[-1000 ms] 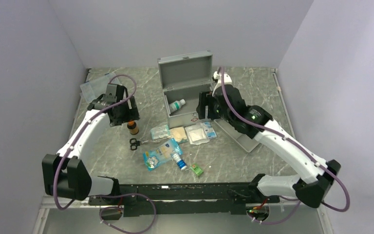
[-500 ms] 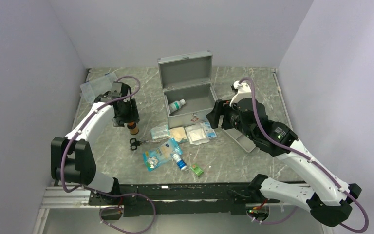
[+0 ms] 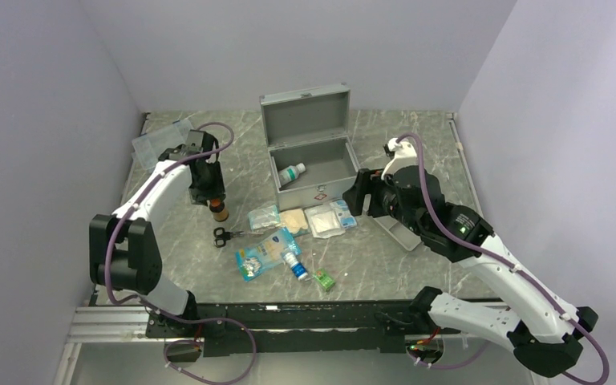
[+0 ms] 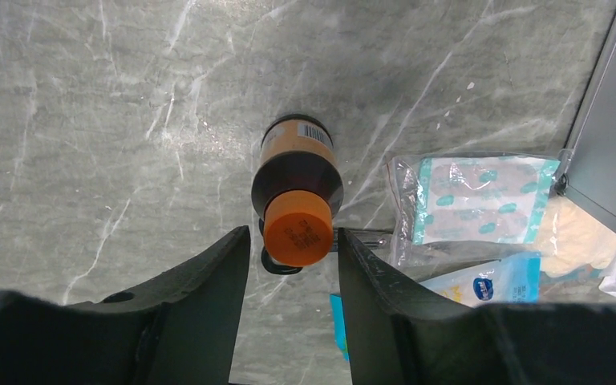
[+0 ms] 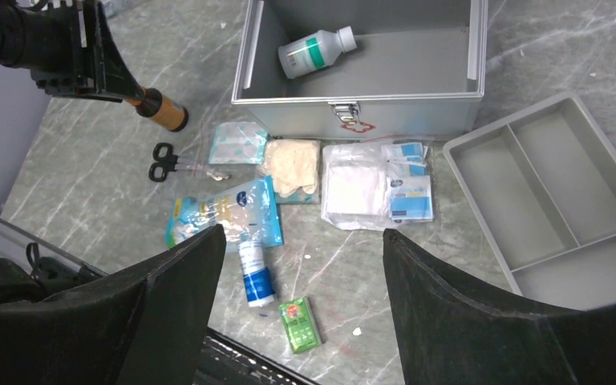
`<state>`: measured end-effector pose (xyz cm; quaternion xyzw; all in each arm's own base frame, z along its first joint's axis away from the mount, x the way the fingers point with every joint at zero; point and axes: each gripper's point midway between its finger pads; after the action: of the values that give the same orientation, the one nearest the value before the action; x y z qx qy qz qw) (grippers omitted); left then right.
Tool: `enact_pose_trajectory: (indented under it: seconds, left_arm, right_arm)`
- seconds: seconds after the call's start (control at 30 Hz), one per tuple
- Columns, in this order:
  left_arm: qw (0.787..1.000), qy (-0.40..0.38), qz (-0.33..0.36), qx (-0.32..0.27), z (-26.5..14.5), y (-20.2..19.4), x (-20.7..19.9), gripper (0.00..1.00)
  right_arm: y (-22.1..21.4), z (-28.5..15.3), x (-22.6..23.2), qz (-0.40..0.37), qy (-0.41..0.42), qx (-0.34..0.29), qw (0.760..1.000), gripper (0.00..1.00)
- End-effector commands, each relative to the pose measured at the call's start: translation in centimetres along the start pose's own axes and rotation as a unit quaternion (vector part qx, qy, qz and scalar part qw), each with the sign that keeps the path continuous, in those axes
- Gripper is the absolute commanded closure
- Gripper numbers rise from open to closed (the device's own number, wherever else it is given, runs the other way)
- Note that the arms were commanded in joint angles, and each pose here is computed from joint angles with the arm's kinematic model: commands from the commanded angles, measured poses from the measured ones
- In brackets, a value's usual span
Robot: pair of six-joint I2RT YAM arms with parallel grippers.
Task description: Organize the medicine kit
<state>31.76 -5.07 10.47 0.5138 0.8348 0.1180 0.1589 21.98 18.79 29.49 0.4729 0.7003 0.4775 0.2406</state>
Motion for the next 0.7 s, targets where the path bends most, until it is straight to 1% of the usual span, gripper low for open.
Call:
enact_pose_trajectory:
  seconds: [0.0,0.13,0.23,0.33,0.4,0.43,0.47,0.6,0.67]
  left_arm:
    - [1.0,0.011,0.006,-0.01,-0.5,1.0,0.1,0.51]
    - [1.0,0.013,0.009,-0.004,-0.2,0.9,0.2,0.57]
    - [1.0,0.014,0.011,-0.003,-0.1,0.8,0.2,0.67]
    - [1.0,0.014,0.014,-0.004,-0.3,1.0,0.2,0.75]
    - [1.0,0.012,0.015,-0.008,-0.7,1.1,0.2,0.87]
    - [1.0,0.009,0.016,-0.009,-1.0,1.2,0.1,0.96]
    - [1.0,0.003,0.016,-0.013,-1.4,1.3,-0.1,1.0]
    - [0.999,-0.023,0.024,-0.033,-4.0,1.7,-1.1,1.0]
    - [0.997,-0.055,0.026,-0.036,-5.6,1.8,-2.1,1.0]
  right_arm:
    - [0.4,-0.3,0.1,0.011,0.003,-0.015,1.0,0.25]
    - [0.3,-0.4,0.0,0.011,0.002,-0.014,1.0,0.25]
    - [0.3,-0.5,-0.1,0.012,-0.001,-0.016,1.0,0.25]
    - [0.1,-0.5,-0.2,0.013,0.0,-0.015,1.0,0.25]
    - [0.0,-0.6,-0.2,0.014,0.0,-0.016,1.0,0.25]
    - [-0.1,-0.6,-0.2,0.015,0.0,-0.016,1.0,0.25]
    - [-0.2,-0.5,-0.3,0.015,-0.001,-0.015,1.0,0.25]
    - [-0.3,-0.7,-0.4,0.016,-0.002,-0.017,1.0,0.25]
    - [-0.3,-0.8,-0.5,0.016,-0.006,-0.019,1.0,0.25]
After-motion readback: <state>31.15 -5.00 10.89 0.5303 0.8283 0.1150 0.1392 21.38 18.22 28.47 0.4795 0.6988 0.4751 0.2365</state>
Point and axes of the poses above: each gripper's point midway between its finger pads, its own z axis out along the fingers, its own x axis along the line the jaws close on, y = z × x, and after that the axes turned 13 degrees about -z, right-handed
